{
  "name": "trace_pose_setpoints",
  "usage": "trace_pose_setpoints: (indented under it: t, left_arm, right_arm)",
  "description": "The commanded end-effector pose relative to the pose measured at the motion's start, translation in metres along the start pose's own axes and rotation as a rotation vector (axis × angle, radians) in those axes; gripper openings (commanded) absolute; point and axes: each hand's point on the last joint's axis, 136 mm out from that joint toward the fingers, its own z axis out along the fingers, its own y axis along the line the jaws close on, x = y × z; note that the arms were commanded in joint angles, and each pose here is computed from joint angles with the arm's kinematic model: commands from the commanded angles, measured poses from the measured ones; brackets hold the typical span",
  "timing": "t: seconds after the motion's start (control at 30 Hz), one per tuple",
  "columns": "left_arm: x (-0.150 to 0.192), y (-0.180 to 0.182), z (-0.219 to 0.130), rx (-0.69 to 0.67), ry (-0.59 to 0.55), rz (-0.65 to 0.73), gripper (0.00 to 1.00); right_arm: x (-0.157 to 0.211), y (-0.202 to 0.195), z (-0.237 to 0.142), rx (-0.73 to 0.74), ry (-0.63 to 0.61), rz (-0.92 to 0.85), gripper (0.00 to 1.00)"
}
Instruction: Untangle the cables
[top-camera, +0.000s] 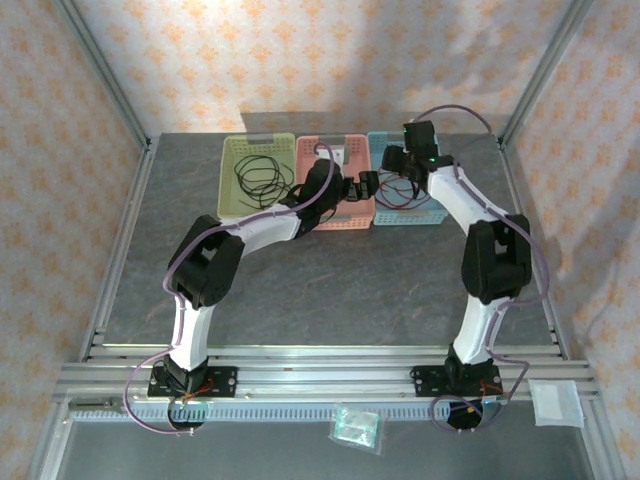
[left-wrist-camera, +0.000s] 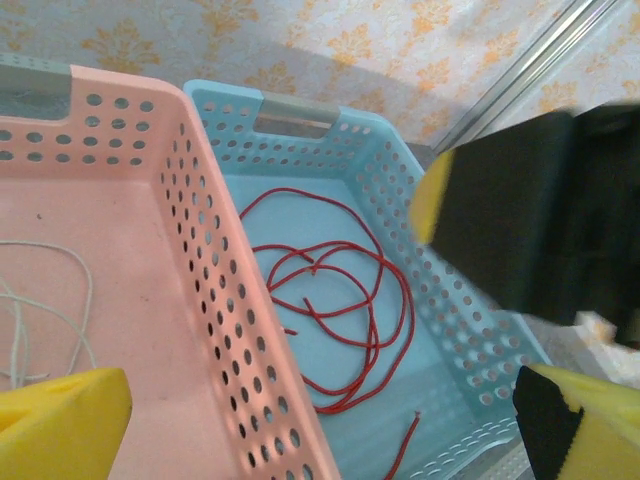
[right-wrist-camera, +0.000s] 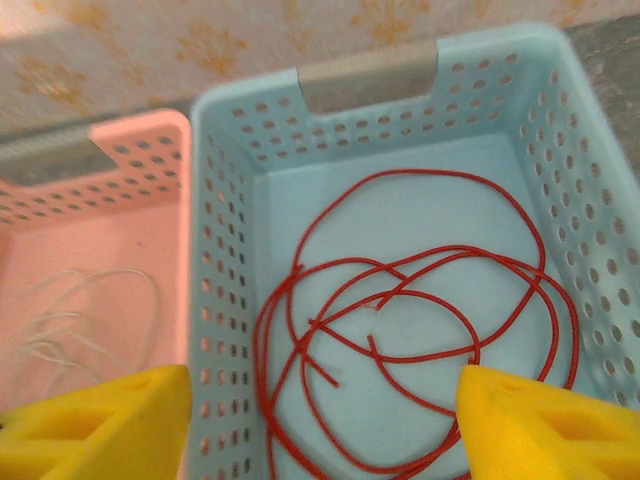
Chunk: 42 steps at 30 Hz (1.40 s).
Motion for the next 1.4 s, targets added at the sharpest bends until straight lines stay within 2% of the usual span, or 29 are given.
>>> trace_pose_setpoints:
  t: [0.0,0.13,0.3,0.5,0.57,0.73,0.9,1.0,1.13,1.27,1.37]
  left_arm:
    - [-0.025,-0.007,-0.028,-0.024,-0.054,0.046,0.99]
    - [-0.039,-0.007,-0.06,-0.048,-0.098,0.051,0.99]
    - [-0.038,0.001,-0.1,-0.073,-0.11,0.07,0.99]
    - [-0.022,0.03,-0.154,-0.136,-0.165,0.062,0.99]
    - [-0.015,0.047,-0.172,-0.194,-0.19,0.058,0.99]
    - [-0.004,0.091,-0.214,-0.351,-0.276,0.057,0.99]
    - [-0.003,0.127,-0.242,-0.526,-0.325,0.149,0.99]
    - [-0.009,0.148,-0.255,-0.59,-0.352,0.179,0.99]
    - [-0.021,0.178,-0.281,-0.635,-0.448,0.198,1.0]
    - [-0.021,0.201,-0.304,-0.689,-0.54,0.298,1.0]
    - [-0.023,0.22,-0.309,-0.76,-0.535,0.297,0.99]
  right_arm:
    - [-0.028,0.006,-0.044,-0.06,-0.111,0.025,0.77]
    - [-0.029,0.004,-0.076,-0.089,-0.175,0.042,0.83]
    - [-0.025,-0.009,-0.124,-0.112,-0.333,0.111,0.89]
    - [0.004,-0.034,-0.17,-0.121,-0.495,0.19,1.0]
    - [0.019,-0.044,-0.178,-0.111,-0.531,0.198,1.0]
    - [0.064,-0.087,-0.179,0.034,-0.574,0.261,1.0]
    - [0.095,-0.118,-0.169,0.19,-0.564,0.256,1.0]
    - [0.099,-0.126,-0.165,0.238,-0.579,0.207,1.0]
    - [0.107,-0.128,-0.155,0.278,-0.586,0.06,1.0]
    - [0.108,-0.13,-0.141,0.299,-0.561,0.017,1.0]
    - [0.111,-0.131,-0.134,0.287,-0.579,-0.002,1.0]
